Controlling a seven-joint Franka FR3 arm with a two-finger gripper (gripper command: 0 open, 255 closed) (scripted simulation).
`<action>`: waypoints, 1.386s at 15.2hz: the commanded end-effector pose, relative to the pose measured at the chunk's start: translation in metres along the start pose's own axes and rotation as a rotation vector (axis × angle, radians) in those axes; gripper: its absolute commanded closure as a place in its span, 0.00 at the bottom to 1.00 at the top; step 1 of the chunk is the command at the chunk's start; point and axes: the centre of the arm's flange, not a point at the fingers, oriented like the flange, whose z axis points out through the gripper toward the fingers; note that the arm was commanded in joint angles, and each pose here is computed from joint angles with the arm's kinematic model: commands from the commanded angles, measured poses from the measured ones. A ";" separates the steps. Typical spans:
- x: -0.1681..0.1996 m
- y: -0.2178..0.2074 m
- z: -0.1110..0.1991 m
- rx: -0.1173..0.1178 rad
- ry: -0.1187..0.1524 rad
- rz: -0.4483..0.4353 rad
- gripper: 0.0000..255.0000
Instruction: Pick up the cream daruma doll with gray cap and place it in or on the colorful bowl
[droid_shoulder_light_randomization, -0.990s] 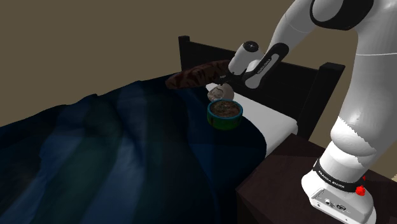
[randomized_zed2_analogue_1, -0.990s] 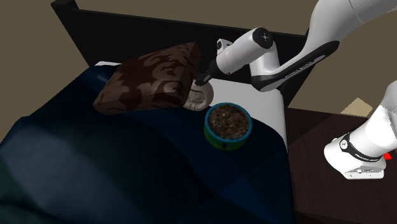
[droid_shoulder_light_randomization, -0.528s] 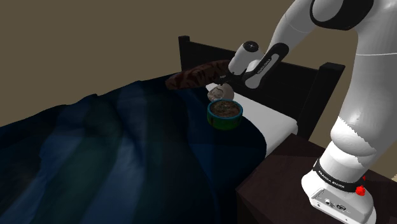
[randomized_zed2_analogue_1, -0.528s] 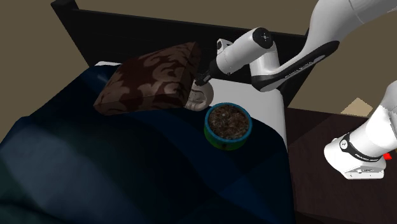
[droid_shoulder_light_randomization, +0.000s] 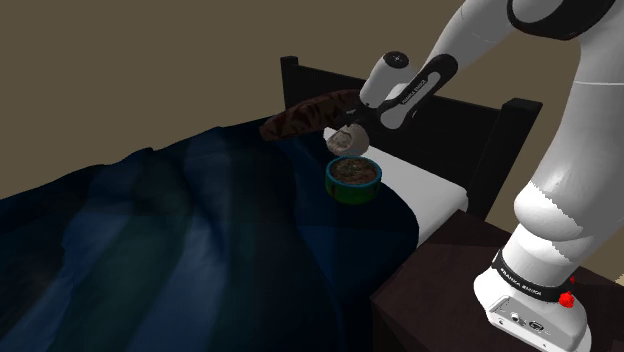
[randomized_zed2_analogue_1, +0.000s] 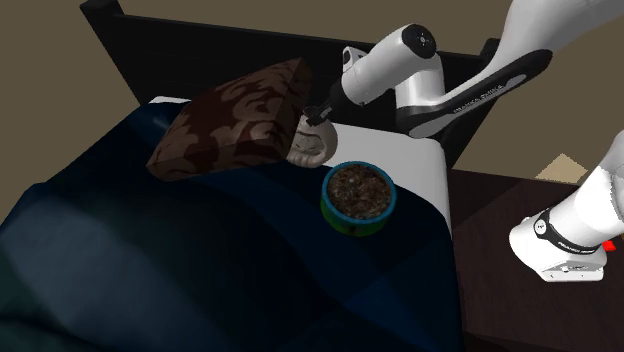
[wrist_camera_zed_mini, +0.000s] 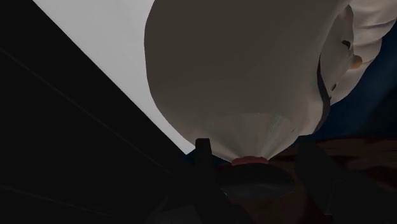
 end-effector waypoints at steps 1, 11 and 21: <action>0.008 0.000 -0.009 0.001 0.004 0.000 1.00; 0.041 -0.001 -0.051 0.001 0.004 0.000 1.00; 0.074 -0.002 -0.092 0.001 0.004 0.000 1.00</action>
